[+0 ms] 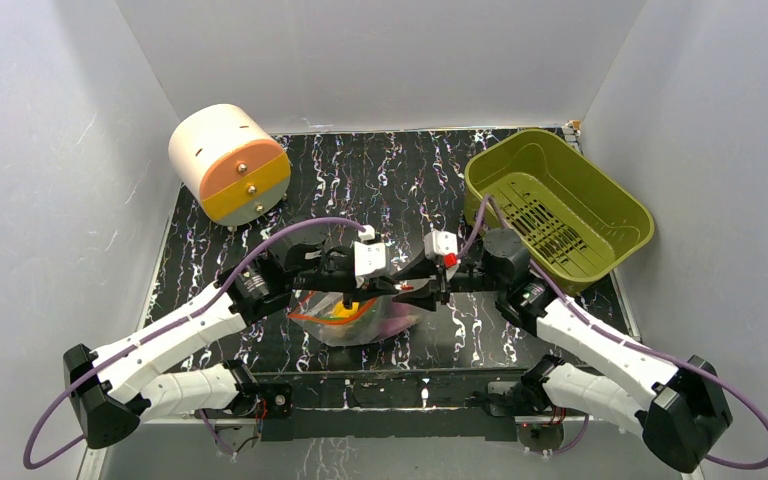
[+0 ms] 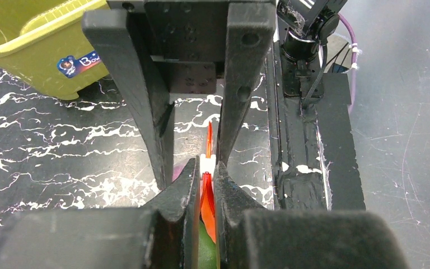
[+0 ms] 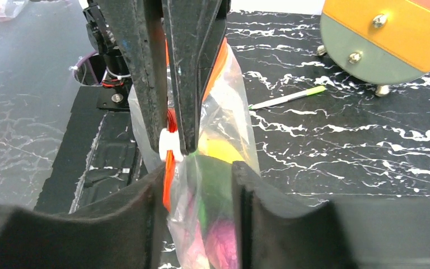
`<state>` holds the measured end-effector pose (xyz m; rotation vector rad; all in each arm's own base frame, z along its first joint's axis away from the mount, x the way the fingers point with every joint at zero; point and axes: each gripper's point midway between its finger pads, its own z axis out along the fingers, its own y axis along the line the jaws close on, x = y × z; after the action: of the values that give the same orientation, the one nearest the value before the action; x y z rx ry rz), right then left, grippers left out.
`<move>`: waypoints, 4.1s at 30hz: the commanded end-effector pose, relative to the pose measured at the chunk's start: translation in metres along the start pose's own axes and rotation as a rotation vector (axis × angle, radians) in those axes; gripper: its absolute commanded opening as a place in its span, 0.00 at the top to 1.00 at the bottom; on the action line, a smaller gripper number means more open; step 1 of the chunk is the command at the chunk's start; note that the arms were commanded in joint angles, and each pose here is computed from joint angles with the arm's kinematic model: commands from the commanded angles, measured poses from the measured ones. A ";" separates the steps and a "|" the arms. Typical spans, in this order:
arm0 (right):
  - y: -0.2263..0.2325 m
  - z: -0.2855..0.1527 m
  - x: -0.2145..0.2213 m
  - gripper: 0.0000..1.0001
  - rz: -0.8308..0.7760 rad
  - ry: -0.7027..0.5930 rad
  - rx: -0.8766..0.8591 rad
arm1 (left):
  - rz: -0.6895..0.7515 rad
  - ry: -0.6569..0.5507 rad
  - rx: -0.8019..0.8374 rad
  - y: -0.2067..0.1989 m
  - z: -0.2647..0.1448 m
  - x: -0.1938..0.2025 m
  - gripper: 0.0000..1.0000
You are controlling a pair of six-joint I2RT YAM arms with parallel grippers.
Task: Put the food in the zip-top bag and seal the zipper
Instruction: Zip the zipper food storage bag at the center of the board.
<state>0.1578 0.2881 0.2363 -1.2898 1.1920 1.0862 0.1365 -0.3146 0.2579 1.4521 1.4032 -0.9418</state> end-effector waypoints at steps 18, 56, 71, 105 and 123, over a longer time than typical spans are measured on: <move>-0.017 -0.020 -0.041 1.00 -0.131 -0.119 0.242 | 0.006 0.076 -0.047 0.000 -0.019 0.009 1.00; 0.009 -0.015 -0.061 1.00 -0.052 -0.130 0.087 | -0.028 0.032 -0.015 -0.012 -0.023 0.004 1.00; -0.003 -0.035 -0.065 1.00 -0.060 -0.173 0.261 | -0.028 0.076 -0.070 -0.014 -0.043 0.013 1.00; -0.031 -0.128 -0.044 1.00 0.044 -0.110 0.805 | -0.065 0.156 -0.163 -0.033 -0.098 0.029 1.00; -0.024 -0.178 -0.061 1.00 0.246 -0.212 1.013 | -0.135 0.143 -0.136 -0.044 -0.096 0.036 1.00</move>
<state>0.1599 0.1493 0.2729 -0.4957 1.4996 0.6578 0.1020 -0.2220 0.2620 1.3680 1.5797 -0.7787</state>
